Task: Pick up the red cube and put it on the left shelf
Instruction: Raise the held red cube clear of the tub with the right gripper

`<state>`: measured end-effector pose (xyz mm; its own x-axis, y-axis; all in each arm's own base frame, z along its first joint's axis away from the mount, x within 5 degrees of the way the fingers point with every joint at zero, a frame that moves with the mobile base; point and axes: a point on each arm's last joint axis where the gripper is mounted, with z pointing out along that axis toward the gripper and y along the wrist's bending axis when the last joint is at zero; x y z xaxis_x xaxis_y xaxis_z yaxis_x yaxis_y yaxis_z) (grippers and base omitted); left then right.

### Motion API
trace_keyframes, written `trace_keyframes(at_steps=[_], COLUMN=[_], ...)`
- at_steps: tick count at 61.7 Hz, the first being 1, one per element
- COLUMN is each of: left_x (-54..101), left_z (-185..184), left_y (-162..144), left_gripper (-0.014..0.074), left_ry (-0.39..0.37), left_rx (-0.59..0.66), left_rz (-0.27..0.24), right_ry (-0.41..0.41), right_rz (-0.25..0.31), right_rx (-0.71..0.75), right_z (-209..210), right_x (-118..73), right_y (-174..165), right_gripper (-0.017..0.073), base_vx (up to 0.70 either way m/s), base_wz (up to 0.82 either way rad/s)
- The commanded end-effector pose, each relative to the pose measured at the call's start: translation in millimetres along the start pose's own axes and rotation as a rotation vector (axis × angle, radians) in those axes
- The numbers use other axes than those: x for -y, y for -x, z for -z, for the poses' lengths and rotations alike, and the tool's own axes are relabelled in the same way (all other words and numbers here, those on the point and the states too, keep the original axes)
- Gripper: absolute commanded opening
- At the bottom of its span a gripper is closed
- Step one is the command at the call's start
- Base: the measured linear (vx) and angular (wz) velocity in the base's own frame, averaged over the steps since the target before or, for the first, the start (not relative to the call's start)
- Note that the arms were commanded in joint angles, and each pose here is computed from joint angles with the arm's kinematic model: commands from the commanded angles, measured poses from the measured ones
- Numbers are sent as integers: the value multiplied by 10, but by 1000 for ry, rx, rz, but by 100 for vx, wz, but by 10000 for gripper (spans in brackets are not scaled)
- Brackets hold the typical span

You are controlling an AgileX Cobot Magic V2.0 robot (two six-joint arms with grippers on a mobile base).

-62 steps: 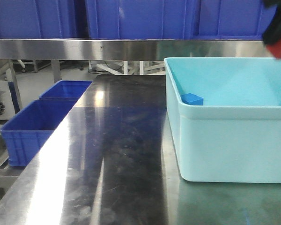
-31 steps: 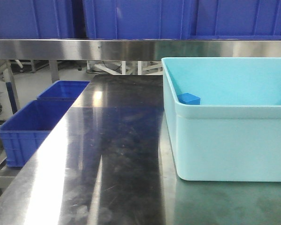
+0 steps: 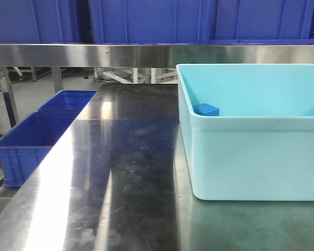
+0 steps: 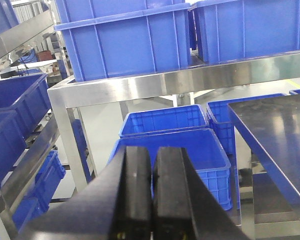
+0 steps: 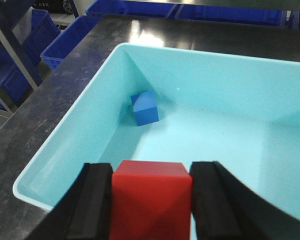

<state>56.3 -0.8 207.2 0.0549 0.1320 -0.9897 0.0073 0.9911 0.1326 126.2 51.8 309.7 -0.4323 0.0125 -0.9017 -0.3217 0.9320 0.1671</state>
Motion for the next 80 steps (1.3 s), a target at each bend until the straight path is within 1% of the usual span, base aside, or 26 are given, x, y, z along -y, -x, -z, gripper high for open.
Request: trace_keyframes(at_steps=[1, 7, 14, 80], left_x=[2, 2, 2, 2], left_z=[-3, -3, -3, -3], left_y=[8, 8, 8, 8], left_gripper=[106, 106, 106, 106], left_ry=[4, 4, 4, 4], left_rx=[69, 69, 69, 69], left_rz=[5, 5, 5, 5], right_ry=[30, 62, 95, 97], right_rz=[23, 59, 70, 71], right_rx=[137, 142, 136, 133], right_z=[75, 95, 97, 96], right_x=[-48, -95, -142, -145], right_y=[176, 172, 162, 159], right_gripper=[58, 58, 58, 58], base_vx=[0, 0, 0, 0], base_wz=[0, 0, 0, 0])
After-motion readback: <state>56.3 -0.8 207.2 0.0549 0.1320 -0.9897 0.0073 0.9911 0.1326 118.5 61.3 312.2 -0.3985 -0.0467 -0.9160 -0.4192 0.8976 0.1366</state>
